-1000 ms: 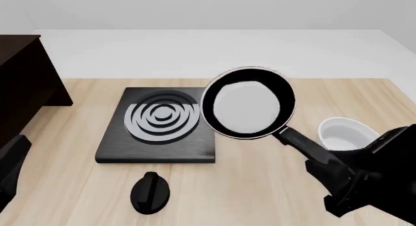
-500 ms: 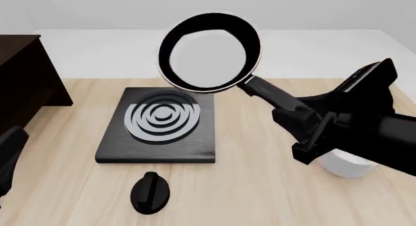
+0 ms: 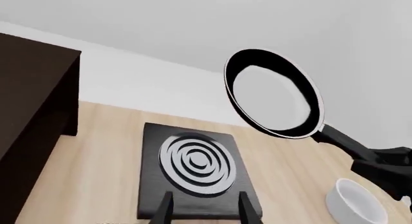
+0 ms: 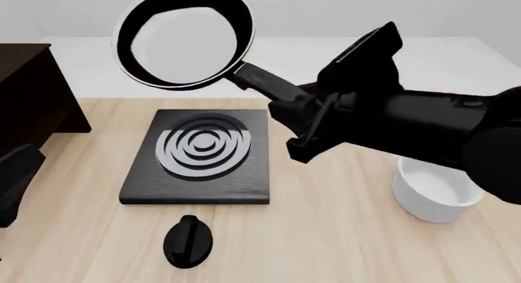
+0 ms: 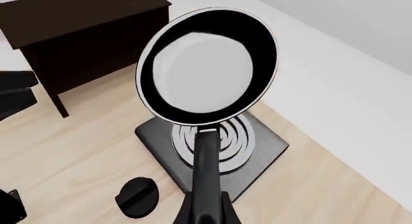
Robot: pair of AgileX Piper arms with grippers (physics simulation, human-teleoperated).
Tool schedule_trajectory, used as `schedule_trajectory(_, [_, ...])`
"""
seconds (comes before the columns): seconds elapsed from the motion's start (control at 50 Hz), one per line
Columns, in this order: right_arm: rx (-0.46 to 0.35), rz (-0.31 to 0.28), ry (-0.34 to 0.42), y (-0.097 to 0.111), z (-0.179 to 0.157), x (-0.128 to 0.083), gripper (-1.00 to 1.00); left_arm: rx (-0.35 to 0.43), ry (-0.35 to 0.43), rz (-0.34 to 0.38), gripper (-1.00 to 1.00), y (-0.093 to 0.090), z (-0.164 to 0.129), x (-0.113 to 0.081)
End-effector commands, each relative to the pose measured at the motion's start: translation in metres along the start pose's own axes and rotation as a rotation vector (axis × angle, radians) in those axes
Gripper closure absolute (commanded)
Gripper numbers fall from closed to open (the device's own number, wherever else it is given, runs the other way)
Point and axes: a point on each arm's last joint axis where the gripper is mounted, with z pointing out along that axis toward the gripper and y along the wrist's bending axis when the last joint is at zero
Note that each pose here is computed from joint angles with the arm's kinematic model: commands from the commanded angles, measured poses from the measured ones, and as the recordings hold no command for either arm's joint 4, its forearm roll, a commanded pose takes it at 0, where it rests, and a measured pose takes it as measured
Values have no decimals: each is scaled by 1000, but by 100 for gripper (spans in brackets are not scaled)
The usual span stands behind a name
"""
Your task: Put the frying pan on the cabinet shelf.
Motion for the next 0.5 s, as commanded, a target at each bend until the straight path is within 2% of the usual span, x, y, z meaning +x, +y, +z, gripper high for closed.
schedule_trajectory(0.02, [-60, 6, -69, 16, 19, -29, 100, 39, 7, -122, -100, -5, 0, -9])
schedule_trajectory(0.18, [-98, 5, -76, 28, 32, -36, 100, 26, -31, -154, -100, -9, -2, -24])
schedule_trajectory(0.3, [-116, 13, -86, 34, 37, -43, 100, 9, -17, -288, -100, -7, 6, -20])
schedule_trajectory(0.34, [-115, -3, -128, 34, 32, -49, 100, 0, 5, -305, -100, -6, 10, -16])
schedule_trajectory(0.38, [-122, 23, -133, 36, 33, -51, 100, 23, -9, -306, -100, -8, 9, -19])
schedule_trajectory(0.5, [-145, 16, -142, 44, 39, -54, 100, 78, -5, -370, -100, -14, 10, -29])
